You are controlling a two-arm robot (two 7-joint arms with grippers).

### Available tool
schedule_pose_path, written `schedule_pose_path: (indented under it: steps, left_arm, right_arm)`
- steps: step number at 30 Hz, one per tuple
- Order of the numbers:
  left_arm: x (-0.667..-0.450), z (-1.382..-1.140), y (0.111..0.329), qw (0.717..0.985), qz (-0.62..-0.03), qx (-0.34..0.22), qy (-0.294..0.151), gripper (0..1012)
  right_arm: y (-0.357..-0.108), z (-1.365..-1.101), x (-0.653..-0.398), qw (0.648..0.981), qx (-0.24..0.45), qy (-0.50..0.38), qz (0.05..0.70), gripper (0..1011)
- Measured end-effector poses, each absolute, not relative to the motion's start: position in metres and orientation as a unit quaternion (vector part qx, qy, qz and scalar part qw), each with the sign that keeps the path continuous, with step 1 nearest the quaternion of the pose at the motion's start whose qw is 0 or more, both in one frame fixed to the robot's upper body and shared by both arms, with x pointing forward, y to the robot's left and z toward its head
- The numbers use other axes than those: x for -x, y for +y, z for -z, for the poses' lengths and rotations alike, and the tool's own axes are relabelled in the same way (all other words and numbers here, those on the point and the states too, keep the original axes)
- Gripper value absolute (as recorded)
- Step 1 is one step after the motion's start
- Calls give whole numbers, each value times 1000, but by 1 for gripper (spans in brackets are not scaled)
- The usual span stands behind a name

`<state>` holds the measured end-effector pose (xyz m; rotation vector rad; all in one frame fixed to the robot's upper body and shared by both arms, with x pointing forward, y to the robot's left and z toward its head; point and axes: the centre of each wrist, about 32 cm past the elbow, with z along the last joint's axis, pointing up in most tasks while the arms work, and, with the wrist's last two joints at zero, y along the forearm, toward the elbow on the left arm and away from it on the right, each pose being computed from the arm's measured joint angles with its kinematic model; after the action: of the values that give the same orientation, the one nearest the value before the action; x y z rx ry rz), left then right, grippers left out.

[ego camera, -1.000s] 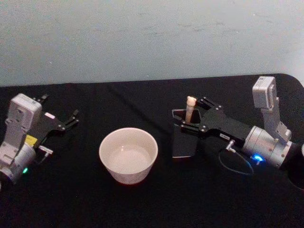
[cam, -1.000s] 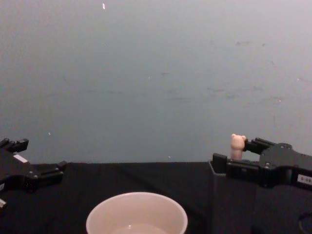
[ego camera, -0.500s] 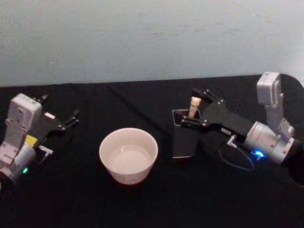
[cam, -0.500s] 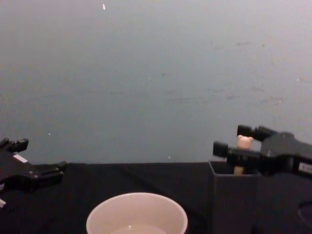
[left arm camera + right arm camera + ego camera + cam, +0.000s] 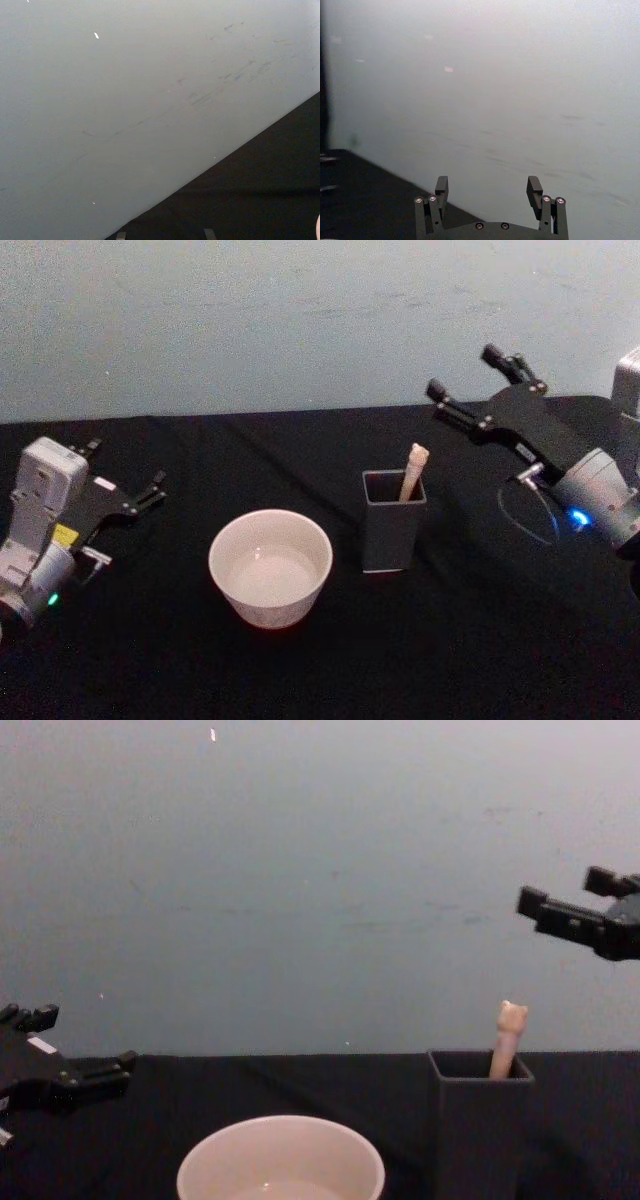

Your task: Pick up the stirring spoon with one hand, stir inside the cup, then place it back in its original position.

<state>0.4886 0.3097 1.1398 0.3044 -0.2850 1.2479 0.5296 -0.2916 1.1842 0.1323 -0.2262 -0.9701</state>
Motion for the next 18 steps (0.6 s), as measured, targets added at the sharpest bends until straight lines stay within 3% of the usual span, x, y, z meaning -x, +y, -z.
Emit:
schedule_pose_path:
  steps: [9, 18]
  left_arm:
    - [-489, -1140, 310, 791, -580, -141, -132, 1001]
    - [-489, -1140, 310, 791, -580, -141, -132, 1001]
  right_arm:
    - [-292, -1160, -530, 836, -1, -68, 544, 1002]
    - [-286, -1138, -529, 838, 41, -33, 544, 1002]
